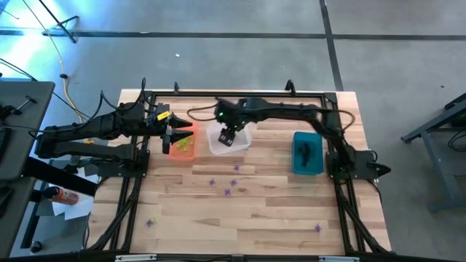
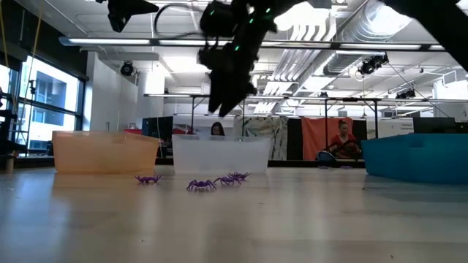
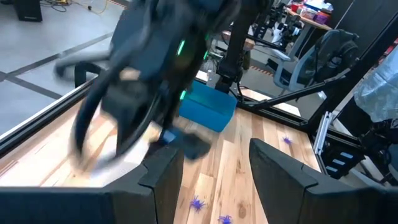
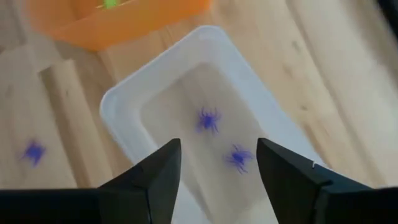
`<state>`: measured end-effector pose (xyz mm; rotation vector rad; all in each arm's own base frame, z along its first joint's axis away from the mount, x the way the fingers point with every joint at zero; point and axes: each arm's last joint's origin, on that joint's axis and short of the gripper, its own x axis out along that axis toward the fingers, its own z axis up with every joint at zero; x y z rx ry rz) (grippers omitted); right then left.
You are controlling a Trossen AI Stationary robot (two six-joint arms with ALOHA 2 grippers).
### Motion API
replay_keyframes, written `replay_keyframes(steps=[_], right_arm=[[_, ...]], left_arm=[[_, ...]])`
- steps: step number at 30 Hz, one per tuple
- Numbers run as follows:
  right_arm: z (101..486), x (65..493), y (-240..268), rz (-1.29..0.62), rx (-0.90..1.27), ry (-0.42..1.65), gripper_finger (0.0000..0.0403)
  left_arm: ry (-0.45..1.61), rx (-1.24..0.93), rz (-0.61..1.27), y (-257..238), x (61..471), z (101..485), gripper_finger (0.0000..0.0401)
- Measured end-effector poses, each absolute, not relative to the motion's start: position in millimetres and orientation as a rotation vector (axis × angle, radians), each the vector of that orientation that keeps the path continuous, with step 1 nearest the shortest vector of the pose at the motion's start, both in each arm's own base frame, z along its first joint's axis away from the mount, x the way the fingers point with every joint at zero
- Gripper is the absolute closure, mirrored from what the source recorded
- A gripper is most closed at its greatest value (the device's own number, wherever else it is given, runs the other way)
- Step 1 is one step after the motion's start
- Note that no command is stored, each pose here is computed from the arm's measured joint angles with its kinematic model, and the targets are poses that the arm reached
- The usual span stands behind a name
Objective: Sort Halloween decoration
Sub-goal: Put the green spider toy into the orange bin
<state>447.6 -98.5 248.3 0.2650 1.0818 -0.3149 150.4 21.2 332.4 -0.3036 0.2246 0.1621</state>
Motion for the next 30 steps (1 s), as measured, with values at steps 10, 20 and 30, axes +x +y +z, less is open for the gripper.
replay_keyframes(steps=[10, 20, 30], right_arm=[[294.0, 362.7, -59.5, -0.27, 0.263, 0.876, 0.0201], [284.5, 306.7, 0.2, -0.102, 0.448, 0.347, 0.0201], [283.0, 309.9, 9.8, -0.104, 0.315, 0.242, 0.0201]], left_arm=[[0.232, -0.303, 0.162, 21.1, 150.3, 331.8, 0.0233], [0.239, -0.303, 0.164, 21.1, 150.2, 331.0, 0.0233], [0.238, -0.337, 0.191, 22.1, 151.4, 330.3, 0.0233]])
